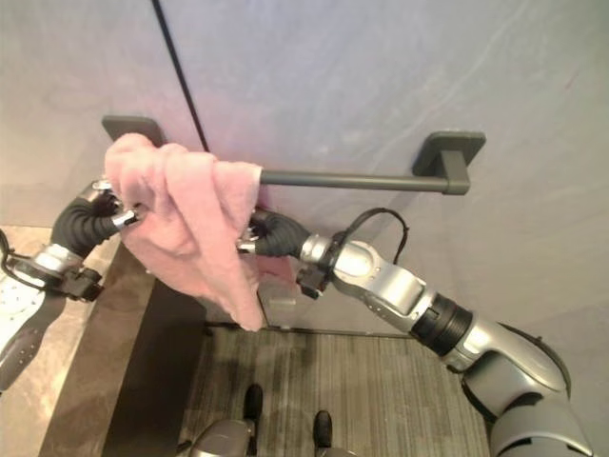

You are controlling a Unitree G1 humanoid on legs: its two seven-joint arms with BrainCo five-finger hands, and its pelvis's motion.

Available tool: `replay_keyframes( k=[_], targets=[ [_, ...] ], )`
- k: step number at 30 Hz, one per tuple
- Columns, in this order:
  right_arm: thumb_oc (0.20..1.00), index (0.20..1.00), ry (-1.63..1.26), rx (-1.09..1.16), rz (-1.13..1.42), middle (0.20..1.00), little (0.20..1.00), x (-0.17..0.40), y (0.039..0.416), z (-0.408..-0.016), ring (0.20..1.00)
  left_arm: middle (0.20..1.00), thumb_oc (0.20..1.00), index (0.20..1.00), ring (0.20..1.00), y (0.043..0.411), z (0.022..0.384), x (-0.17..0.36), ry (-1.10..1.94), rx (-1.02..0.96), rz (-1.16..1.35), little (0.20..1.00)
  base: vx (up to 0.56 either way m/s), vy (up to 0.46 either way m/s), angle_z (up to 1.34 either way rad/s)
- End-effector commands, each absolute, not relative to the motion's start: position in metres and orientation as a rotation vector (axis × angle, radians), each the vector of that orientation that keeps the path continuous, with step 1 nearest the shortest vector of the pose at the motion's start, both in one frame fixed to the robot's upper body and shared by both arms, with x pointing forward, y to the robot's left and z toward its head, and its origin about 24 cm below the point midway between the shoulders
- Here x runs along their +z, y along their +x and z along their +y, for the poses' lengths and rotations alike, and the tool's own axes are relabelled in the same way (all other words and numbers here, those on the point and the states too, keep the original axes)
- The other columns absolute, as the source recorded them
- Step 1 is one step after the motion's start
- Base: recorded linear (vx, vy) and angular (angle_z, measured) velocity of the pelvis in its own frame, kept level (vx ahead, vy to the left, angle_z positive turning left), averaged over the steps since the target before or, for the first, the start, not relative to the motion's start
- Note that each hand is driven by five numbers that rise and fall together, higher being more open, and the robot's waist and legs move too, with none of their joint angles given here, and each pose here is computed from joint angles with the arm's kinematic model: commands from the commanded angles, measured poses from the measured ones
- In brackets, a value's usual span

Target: Put brush and paste in cup on sink, flatten towel.

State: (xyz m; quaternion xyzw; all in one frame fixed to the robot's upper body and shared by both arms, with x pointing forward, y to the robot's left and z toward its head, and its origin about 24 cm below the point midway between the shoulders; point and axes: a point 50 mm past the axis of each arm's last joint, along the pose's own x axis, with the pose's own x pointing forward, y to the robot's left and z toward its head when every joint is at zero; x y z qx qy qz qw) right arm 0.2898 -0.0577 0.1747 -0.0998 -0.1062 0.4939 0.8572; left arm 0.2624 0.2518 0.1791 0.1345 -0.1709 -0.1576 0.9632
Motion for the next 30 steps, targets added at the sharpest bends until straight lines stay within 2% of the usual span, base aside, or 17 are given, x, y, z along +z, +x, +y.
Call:
replay_keyframes(
  k=[1,7,10,12,17,21,25,30],
  targets=[
    [0.2,0.2,-0.187,1.04,-0.413,0.2,0.2,0.208,0.288,-0.05,0.2,0.2,0.2,0.2,0.2,0.269,0.261,0.198,0.309,-0.266,-0.42,0.2,0.0,0.0,0.0],
    [0.2,0.2,-0.216,0.963,-0.532,0.2,0.2,0.226,0.284,-0.068,0.2,0.2,0.2,0.2,0.2,0.264,0.262,0.207,0.304,-0.245,-0.485,0.2,0.0,0.0,0.0],
    [0.2,0.2,-0.145,0.877,-0.537,0.2,0.2,0.226,0.289,-0.086,0.2,0.2,0.2,0.2,0.2,0.261,0.264,0.207,0.266,-0.219,-0.515,0.2,0.0,0.0,0.0],
    [0.2,0.2,-0.118,0.742,-0.579,0.2,0.2,0.228,0.288,-0.114,0.2,0.2,0.2,0.2,0.2,0.257,0.269,0.202,0.246,-0.189,-0.515,0.2,0.0,-0.011,-0.04],
    [0.2,0.2,-0.097,0.63,-0.615,0.2,0.2,0.224,0.281,-0.138,0.2,0.2,0.2,0.2,0.2,0.257,0.274,0.19,0.217,-0.146,-0.49,0.2,0.0,-0.009,-0.06],
    [0.2,0.2,-0.096,0.658,-0.601,0.2,0.2,0.217,0.275,-0.135,0.2,0.2,0.2,0.2,0.2,0.26,0.274,0.18,0.169,-0.136,-0.464,0.2,-0.01,-0.012,-0.06],
    [0.2,0.2,-0.097,0.678,-0.591,0.2,0.2,0.211,0.271,-0.132,0.2,0.2,0.2,0.2,0.2,0.268,0.257,0.176,0.262,-0.239,-0.413,0.2,-0.01,-0.007,-0.04],
    [0.2,0.2,-0.099,0.651,-0.61,0.2,0.2,0.209,0.269,-0.134,0.2,0.2,0.2,0.2,0.2,0.275,0.241,0.173,0.236,-0.292,-0.418,0.2,0.0,-0.003,-0.01]
  ],
)
